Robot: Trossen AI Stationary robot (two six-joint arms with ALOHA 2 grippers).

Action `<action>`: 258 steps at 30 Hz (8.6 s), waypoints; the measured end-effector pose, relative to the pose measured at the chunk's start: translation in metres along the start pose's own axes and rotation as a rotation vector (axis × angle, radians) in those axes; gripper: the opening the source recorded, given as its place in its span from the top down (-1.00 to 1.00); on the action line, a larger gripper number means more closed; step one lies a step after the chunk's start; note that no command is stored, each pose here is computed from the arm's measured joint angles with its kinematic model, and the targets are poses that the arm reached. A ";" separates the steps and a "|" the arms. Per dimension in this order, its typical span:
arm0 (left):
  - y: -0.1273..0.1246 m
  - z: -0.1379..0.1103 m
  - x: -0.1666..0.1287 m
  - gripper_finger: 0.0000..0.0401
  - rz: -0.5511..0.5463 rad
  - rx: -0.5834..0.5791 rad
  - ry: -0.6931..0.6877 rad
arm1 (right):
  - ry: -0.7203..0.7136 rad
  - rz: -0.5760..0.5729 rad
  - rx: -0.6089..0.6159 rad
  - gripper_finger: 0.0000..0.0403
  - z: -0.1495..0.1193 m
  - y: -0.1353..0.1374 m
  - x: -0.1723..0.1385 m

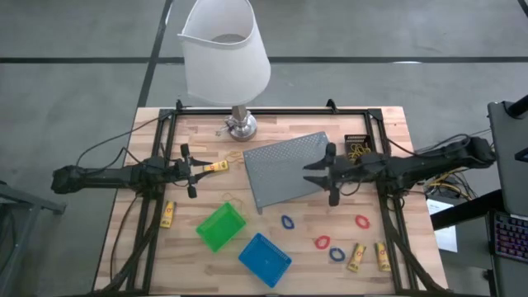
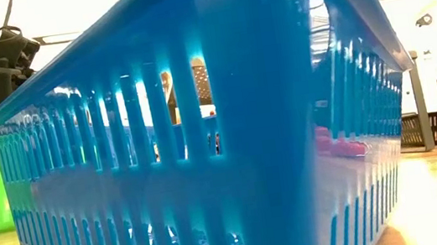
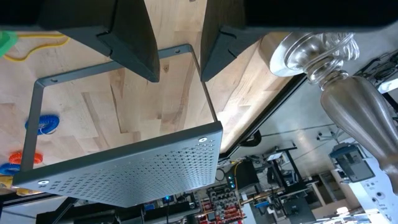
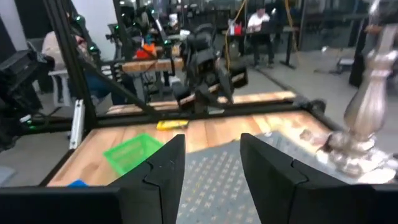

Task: Pick & Place Office Desk Supplies
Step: Put the yellow rubber band into the black basket

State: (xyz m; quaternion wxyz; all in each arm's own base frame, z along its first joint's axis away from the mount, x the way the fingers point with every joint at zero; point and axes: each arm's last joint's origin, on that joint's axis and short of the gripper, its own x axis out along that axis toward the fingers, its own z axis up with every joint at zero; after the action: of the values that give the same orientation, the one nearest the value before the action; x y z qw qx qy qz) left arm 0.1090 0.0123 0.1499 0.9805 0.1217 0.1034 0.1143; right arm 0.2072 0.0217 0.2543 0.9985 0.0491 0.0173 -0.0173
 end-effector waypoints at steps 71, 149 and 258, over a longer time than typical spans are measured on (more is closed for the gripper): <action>0.056 0.039 0.070 0.41 0.204 -0.526 0.509 | -0.004 0.006 0.175 0.34 0.001 0.000 -0.001; 0.061 -0.026 0.136 0.62 0.355 -0.666 0.850 | -0.003 0.006 0.175 0.38 0.001 0.000 -0.001; -0.016 0.140 0.108 0.99 -0.223 -0.063 -0.276 | -0.004 0.001 0.175 0.36 0.001 0.000 -0.001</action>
State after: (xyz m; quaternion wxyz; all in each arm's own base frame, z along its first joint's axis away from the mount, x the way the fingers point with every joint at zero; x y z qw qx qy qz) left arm 0.2475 -0.0061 0.2601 0.9953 0.0931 -0.0229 -0.0099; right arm 0.2061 0.0212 0.2553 0.9904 0.1360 0.0137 -0.0185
